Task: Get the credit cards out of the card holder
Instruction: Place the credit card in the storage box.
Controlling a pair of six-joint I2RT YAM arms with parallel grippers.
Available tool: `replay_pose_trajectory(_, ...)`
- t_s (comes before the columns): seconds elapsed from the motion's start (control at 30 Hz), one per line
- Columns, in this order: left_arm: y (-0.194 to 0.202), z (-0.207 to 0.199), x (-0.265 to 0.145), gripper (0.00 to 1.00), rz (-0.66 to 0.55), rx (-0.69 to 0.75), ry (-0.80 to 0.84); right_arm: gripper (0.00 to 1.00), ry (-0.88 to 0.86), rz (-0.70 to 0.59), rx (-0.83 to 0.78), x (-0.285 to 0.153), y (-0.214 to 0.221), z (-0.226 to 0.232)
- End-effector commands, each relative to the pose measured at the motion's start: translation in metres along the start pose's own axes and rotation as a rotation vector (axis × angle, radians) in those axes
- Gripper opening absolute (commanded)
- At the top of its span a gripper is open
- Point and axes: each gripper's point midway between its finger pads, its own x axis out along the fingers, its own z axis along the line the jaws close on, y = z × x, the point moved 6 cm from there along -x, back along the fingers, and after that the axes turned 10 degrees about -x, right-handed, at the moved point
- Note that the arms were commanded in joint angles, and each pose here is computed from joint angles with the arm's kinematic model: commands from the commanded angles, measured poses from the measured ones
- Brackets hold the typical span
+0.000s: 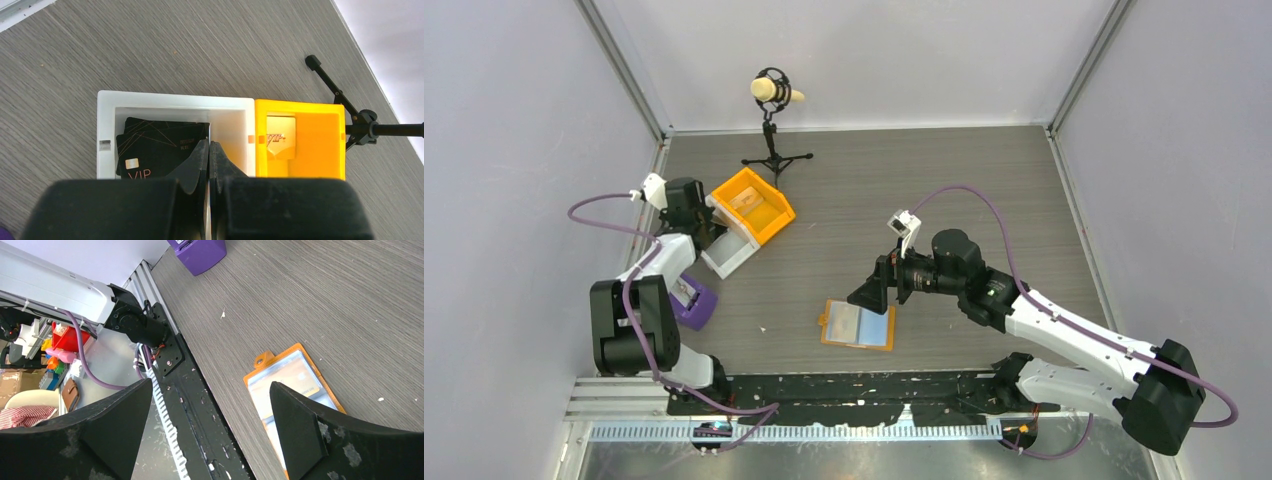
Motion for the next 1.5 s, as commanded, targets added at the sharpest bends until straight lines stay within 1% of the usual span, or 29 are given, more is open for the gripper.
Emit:
replay_pose_trajectory(0.0,-0.012,-0.009,0.004,0.01,-0.015,0.002,-0.009,0.95,-0.011,-0.070,-0.029,-0.006,-0.023,0.008)
replay_pose_trajectory(0.17,-0.012,-0.007,0.004,0.02,-0.006,0.007,-0.024,0.95,-0.010,-0.077,-0.030,-0.008,-0.024,0.008)
replay_pose_trajectory(0.33,-0.012,-0.009,0.005,0.09,0.001,0.013,-0.028,0.95,-0.005,-0.083,-0.032,-0.012,-0.025,0.008)
replay_pose_trajectory(0.57,-0.010,-0.008,0.005,0.13,0.028,0.031,-0.048,0.95,0.002,-0.098,-0.036,-0.016,-0.027,0.008)
replay_pose_trajectory(0.73,-0.012,-0.008,0.004,0.17,0.025,0.044,-0.051,0.95,0.004,-0.100,-0.035,-0.017,-0.026,0.007)
replay_pose_trajectory(0.87,-0.015,-0.009,0.002,0.18,0.020,0.060,-0.053,0.95,0.007,-0.093,-0.031,-0.016,-0.024,0.005)
replay_pose_trajectory(1.1,-0.030,-0.014,-0.011,0.23,-0.021,0.071,-0.056,0.95,0.007,-0.094,-0.028,-0.016,-0.024,0.005)
replay_pose_trajectory(1.23,-0.034,-0.015,-0.016,0.25,-0.022,0.082,-0.061,0.95,0.006,-0.090,-0.020,-0.015,-0.024,0.005)
replay_pose_trajectory(1.47,-0.022,-0.020,-0.029,0.25,0.057,0.077,-0.021,0.95,0.006,-0.083,-0.006,-0.015,-0.022,0.004)
